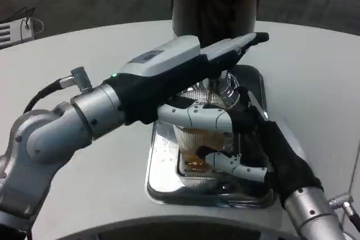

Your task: Grasp the cup under the faucet to collect the drink, then remove the cup.

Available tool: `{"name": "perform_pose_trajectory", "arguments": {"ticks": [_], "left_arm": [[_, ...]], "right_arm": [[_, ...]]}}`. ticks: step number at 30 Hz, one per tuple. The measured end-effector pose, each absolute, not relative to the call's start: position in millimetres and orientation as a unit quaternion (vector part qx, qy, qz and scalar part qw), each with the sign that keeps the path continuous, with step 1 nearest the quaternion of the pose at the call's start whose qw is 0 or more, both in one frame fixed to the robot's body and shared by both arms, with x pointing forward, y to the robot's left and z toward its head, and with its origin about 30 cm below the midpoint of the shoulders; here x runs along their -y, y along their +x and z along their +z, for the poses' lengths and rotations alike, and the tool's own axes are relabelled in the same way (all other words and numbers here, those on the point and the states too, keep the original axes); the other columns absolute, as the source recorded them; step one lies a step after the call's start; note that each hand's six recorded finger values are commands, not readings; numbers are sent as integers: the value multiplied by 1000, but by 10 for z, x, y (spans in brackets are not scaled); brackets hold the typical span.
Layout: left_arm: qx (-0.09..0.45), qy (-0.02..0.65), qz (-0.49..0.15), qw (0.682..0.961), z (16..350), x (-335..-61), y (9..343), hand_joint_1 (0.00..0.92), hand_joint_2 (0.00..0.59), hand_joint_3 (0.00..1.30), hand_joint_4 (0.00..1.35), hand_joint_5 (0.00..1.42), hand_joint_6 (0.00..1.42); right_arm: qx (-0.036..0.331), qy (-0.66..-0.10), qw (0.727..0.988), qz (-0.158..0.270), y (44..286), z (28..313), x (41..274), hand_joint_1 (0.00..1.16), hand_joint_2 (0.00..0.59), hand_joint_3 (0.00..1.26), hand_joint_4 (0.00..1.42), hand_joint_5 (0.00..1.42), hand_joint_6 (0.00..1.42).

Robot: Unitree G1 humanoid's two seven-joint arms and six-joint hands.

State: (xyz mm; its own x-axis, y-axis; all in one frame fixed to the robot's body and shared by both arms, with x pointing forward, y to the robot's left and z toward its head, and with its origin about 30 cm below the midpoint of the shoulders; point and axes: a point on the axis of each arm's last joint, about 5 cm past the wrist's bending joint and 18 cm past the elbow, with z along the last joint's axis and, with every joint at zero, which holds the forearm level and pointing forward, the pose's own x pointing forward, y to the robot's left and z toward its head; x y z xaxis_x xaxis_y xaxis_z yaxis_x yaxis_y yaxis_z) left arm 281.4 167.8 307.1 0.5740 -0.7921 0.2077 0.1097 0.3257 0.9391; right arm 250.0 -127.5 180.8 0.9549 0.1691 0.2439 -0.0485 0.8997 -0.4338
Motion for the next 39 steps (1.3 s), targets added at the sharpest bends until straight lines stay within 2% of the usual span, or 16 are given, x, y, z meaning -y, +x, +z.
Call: {"name": "perform_pose_trajectory", "arguments": {"ticks": [6, 16, 26, 39], "left_arm": [[351, 485, -296, 744, 3060, -1730, 2792, 0, 0, 0, 0, 2, 91], [367, 443, -253, 778, 2949, -1866, 2747, 0, 7, 17, 0, 34, 130], [394, 398, -218, 799, 2870, -1959, 2701, 0, 21, 57, 0, 90, 174], [417, 341, -169, 825, 2743, -2126, 2609, 0, 44, 119, 71, 166, 237]], "right_arm": [[138, -213, 965, 61, 2554, 1820, 1255, 837, 195, 0, 0, 15, 48], [141, -202, 967, 67, 2588, 1839, 1245, 837, 195, 0, 0, 15, 48], [142, -199, 967, 72, 2603, 1836, 1252, 838, 198, 0, 0, 18, 57], [144, -196, 966, 90, 2616, 1847, 1233, 823, 208, 0, 0, 27, 71]]}}
